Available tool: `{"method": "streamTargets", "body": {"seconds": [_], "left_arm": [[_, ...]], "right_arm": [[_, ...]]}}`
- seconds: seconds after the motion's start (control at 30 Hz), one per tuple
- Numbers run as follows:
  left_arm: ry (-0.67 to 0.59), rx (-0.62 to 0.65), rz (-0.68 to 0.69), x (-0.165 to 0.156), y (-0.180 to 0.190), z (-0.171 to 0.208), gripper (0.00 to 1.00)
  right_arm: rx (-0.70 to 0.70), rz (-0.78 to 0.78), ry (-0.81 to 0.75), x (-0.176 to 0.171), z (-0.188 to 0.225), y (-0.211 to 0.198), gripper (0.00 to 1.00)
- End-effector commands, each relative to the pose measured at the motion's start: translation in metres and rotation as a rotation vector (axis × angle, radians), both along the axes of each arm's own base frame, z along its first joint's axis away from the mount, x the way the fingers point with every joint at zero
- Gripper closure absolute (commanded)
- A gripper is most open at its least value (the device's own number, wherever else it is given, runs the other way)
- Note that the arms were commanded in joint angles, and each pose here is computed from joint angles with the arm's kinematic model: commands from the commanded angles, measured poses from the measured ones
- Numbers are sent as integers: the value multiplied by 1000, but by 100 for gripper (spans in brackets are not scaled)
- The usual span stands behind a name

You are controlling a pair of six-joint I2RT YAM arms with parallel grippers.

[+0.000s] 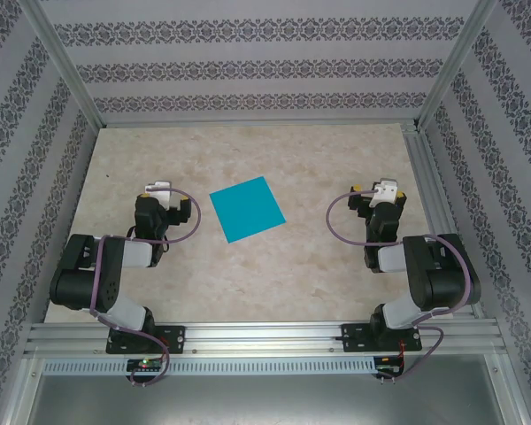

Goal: Fold a paper plane with a square sheet of paper (pick it up from the middle)
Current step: Move the square sheet of paper to the center of the table.

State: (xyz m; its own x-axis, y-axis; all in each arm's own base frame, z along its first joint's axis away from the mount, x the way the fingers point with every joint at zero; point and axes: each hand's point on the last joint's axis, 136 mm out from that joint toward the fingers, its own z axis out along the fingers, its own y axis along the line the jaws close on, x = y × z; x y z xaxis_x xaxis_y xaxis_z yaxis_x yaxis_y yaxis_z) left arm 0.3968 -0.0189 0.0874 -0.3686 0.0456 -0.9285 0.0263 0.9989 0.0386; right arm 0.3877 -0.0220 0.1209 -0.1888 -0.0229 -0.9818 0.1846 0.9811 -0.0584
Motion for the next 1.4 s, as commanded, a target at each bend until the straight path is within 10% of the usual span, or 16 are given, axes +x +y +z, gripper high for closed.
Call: {"method": "streamTargets", "body": {"seconds": [0.0,1.1,1.37], "left_arm": [[-62,3,-7,10,0,16,0],[2,-1,39,14,7,50,0],[50,-197,35,11,-8,78,0]], "right_arm": [[5,-22,-28,4,8,-5,2],[-33,-17,-71,-9,30,1,2],[8,-74,23,-9,73,21,2]]}}
